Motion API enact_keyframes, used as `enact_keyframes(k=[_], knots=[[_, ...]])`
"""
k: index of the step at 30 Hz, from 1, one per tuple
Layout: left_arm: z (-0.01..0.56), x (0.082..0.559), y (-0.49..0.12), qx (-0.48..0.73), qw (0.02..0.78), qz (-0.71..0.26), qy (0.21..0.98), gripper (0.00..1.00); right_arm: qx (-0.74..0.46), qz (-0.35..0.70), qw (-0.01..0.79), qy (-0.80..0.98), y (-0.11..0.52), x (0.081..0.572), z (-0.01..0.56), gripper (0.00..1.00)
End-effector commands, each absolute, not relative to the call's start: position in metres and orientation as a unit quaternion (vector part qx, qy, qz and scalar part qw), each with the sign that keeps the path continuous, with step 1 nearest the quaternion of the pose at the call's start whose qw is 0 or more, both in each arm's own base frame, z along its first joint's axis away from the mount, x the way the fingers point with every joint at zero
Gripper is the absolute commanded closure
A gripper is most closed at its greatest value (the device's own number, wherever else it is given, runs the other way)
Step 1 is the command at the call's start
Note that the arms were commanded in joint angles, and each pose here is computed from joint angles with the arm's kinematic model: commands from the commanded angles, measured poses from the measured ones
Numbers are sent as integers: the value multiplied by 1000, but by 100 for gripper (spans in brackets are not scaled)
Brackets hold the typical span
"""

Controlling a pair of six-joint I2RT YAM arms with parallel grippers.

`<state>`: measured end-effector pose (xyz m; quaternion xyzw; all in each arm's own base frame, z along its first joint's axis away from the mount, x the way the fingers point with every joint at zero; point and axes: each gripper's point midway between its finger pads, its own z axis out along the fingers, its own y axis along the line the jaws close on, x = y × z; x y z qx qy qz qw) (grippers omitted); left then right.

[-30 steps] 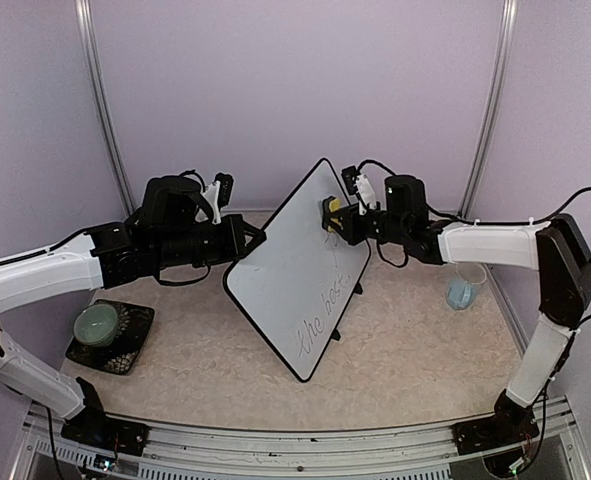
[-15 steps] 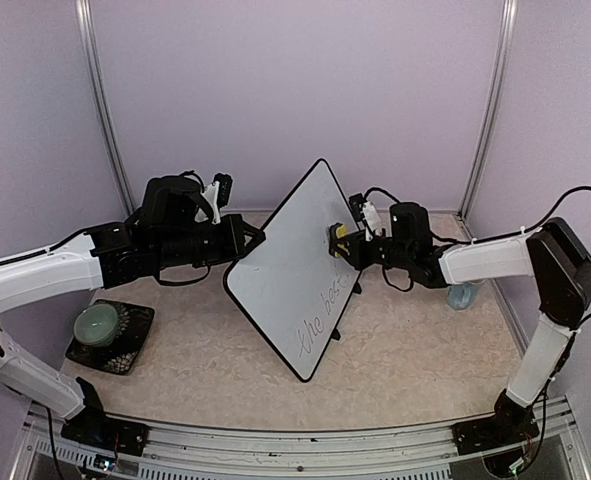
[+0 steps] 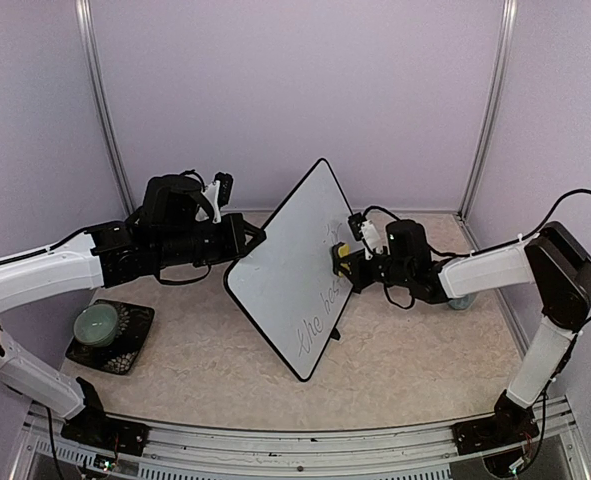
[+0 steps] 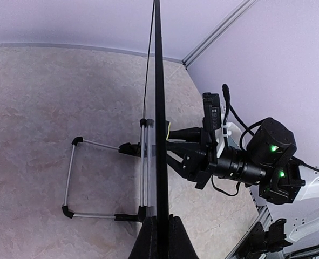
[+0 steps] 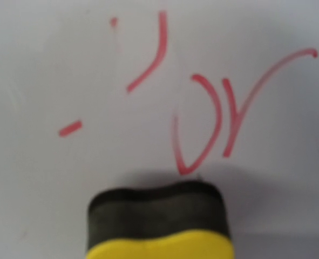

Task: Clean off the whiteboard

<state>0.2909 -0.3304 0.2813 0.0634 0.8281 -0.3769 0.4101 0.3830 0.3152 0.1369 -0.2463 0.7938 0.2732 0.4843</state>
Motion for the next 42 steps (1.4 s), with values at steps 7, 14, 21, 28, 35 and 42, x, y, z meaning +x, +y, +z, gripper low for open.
enact_keyframes(k=[7,14,21,28,35,42], knots=[[288,268,-349,107,380,-412,822,100,-267,270,523,763,348,406,200,100],[288,268,-348,106,381,-411,822,100,-263,267,552,745,356,422,247,100],[288,267,-345,106,384,-411,820,100,-261,254,528,767,352,418,215,100],[285,267,-345,107,381,-411,821,100,-281,237,494,788,355,384,163,100],[284,267,-346,105,380,-415,820,100,-279,220,493,794,352,378,153,100],[284,267,-346,105,380,-415,820,100,-282,234,530,765,370,395,212,100]])
